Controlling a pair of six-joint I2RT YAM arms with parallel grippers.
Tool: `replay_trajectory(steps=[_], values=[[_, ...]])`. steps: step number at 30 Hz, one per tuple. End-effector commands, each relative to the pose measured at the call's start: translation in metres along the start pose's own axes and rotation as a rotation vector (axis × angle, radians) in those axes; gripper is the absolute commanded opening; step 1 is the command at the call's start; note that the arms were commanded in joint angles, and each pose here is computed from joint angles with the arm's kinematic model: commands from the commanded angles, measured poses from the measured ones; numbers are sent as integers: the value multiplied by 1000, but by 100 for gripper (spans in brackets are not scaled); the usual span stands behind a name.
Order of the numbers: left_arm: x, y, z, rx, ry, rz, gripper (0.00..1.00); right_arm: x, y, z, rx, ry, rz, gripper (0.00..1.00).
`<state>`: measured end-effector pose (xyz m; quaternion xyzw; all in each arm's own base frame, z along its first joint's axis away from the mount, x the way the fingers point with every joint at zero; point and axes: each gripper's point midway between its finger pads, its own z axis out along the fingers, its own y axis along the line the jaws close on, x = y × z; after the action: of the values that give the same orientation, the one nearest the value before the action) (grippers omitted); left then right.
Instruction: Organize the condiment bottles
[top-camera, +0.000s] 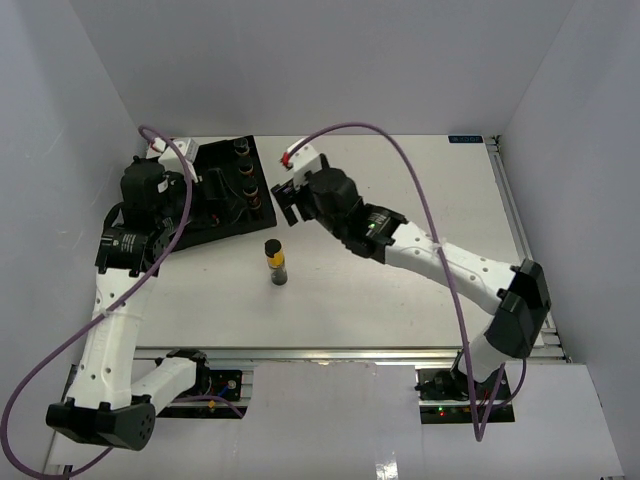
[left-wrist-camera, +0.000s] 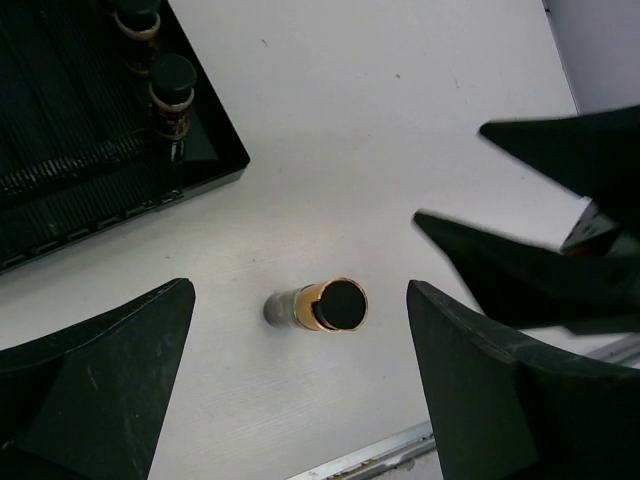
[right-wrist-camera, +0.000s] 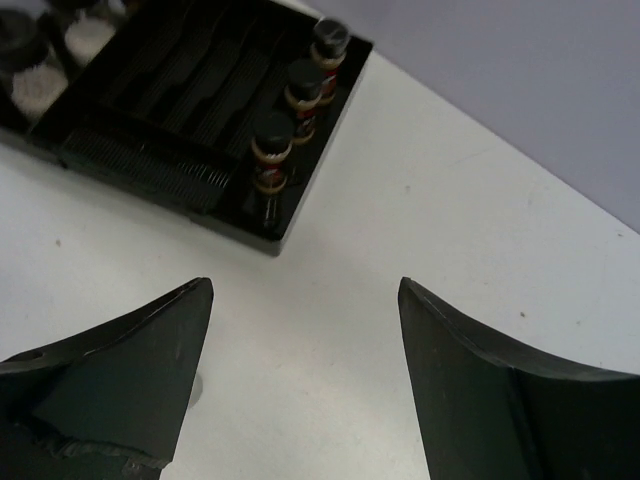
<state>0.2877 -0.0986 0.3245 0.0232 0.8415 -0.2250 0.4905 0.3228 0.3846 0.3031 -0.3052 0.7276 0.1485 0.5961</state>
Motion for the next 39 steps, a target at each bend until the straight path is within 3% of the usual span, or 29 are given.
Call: replay_trajectory(steps=[1,6,17,27,39], values=[[27,-24,19,136,141,8,98,8,-80,-34,148,5,130,82],[50,-34,42,78,219,52,98,35,-118,-59,217,32,177,82],[120,-49,73,-30,423,195,97,48,-132,-82,220,28,187,82],[121,-33,82,-140,402,206,96,57,-137,-84,222,34,189,82],[112,-47,79,-85,375,198,96,64,-140,-77,220,47,196,82]])
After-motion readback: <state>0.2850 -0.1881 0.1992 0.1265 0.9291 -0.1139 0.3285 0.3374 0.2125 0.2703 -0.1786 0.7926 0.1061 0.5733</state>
